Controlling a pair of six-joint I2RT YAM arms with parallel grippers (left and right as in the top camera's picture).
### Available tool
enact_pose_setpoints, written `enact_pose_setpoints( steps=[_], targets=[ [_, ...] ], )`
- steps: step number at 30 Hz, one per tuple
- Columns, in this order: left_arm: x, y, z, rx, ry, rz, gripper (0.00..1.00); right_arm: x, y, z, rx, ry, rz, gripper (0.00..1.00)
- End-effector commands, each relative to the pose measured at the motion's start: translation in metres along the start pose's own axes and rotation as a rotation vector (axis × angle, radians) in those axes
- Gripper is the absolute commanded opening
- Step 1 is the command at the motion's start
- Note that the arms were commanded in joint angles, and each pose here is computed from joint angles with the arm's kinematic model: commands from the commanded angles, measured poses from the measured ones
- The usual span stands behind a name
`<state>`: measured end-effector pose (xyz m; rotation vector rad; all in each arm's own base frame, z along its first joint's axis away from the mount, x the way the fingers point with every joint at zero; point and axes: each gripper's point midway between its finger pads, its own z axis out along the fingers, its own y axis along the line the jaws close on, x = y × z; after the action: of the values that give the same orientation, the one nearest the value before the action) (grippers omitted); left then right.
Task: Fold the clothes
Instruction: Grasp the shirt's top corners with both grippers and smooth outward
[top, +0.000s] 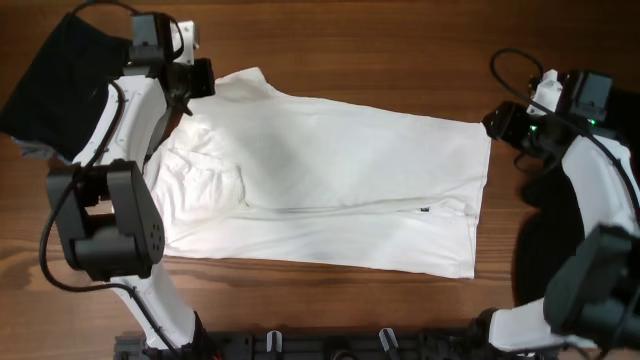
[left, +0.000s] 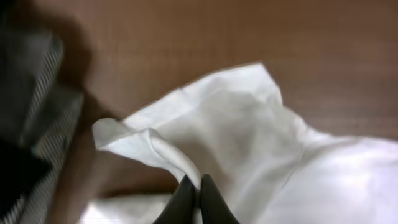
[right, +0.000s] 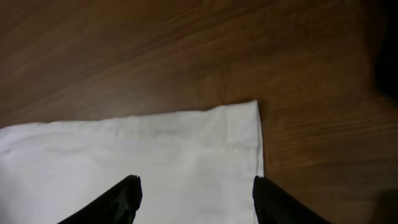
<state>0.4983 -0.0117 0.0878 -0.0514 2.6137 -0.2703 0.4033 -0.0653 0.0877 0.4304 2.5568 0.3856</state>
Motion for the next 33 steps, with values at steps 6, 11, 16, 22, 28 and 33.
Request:
enact_pose_setpoints(
  steps=[6, 11, 16, 22, 28, 33],
  targets=[
    [0.053, -0.003, -0.009, -0.022, 0.215, -0.031, 0.07, 0.009, -0.04, 0.07, 0.09, 0.043, 0.03, 0.62],
    [0.068, -0.003, -0.013, -0.025, 0.275, -0.042, 0.08, 0.016, -0.054, 0.096, 0.114, 0.051, 0.042, 0.62],
    [0.077, -0.003, -0.016, -0.027, 0.312, -0.049, 0.15, 0.032, -0.044, 0.105, 0.037, 0.112, 0.038, 0.39],
    [0.055, -0.004, -0.014, -0.022, 0.22, -0.029, 0.52, 0.049, -0.043, 0.101, 0.039, 0.182, 0.11, 0.21],
    [0.002, -0.007, -0.008, -0.01, 0.008, 0.015, 0.66, 0.032, -0.036, 0.088, 0.029, 0.136, 0.162, 0.04],
    [-0.019, -0.005, 0.009, -0.005, -0.082, 0.032, 0.74, 0.007, -0.018, 0.047, 0.011, 0.054, 0.133, 0.04]
  ],
)
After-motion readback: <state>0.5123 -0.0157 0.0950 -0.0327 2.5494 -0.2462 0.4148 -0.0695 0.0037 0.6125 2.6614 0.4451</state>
